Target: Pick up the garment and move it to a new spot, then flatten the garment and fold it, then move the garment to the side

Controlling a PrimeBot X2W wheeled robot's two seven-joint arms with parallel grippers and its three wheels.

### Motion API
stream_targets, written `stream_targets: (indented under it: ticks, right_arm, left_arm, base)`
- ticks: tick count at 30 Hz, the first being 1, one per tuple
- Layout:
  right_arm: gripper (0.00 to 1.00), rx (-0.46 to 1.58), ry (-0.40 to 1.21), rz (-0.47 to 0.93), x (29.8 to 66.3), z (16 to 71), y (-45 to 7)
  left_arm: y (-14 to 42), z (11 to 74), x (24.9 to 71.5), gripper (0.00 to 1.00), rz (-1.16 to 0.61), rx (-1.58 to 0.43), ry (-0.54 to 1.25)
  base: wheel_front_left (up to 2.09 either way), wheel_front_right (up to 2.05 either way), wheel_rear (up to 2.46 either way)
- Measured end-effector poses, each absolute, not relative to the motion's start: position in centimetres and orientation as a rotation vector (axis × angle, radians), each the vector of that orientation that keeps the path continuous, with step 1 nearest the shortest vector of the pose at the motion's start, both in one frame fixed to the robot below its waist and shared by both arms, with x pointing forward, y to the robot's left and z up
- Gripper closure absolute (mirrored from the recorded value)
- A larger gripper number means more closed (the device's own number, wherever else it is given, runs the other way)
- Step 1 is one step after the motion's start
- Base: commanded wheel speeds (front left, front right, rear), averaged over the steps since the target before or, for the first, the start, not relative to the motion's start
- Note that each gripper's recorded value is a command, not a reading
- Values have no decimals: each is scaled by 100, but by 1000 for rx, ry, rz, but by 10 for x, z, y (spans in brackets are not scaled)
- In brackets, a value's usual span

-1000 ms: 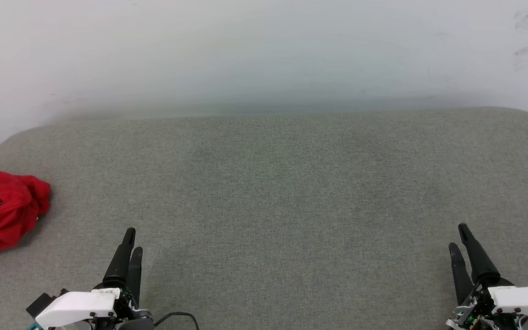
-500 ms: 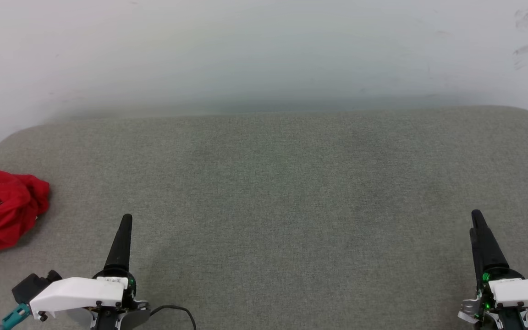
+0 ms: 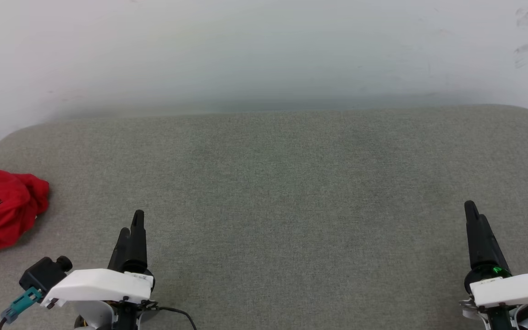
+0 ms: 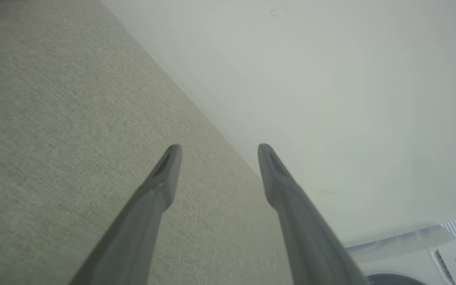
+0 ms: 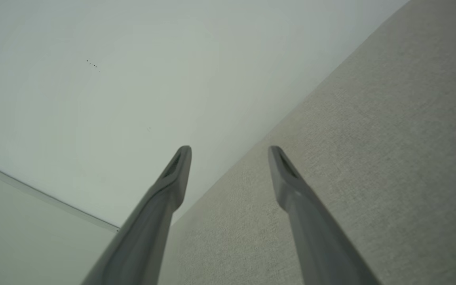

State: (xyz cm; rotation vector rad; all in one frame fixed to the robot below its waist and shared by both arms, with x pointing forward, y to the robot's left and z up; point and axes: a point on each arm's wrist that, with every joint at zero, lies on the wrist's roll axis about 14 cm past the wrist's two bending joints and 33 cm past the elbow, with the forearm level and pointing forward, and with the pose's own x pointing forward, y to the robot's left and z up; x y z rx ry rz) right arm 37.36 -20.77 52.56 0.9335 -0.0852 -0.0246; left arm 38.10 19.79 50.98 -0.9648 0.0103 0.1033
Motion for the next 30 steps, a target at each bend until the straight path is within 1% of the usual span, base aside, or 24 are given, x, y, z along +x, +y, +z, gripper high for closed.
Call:
stream_targets:
  ticks: [13, 30]
  right_arm:
    - [0, 712, -104, -3, 369, 532, -201]
    - [0, 492, -145, 26, 364, 542, -193]
  left_arm:
    - [195, 515, 378, 0, 120, -718, -7]
    - [185, 530, 376, 0, 84, -502, -68]
  base:
    - [0, 0, 0]
    - [0, 0, 0]
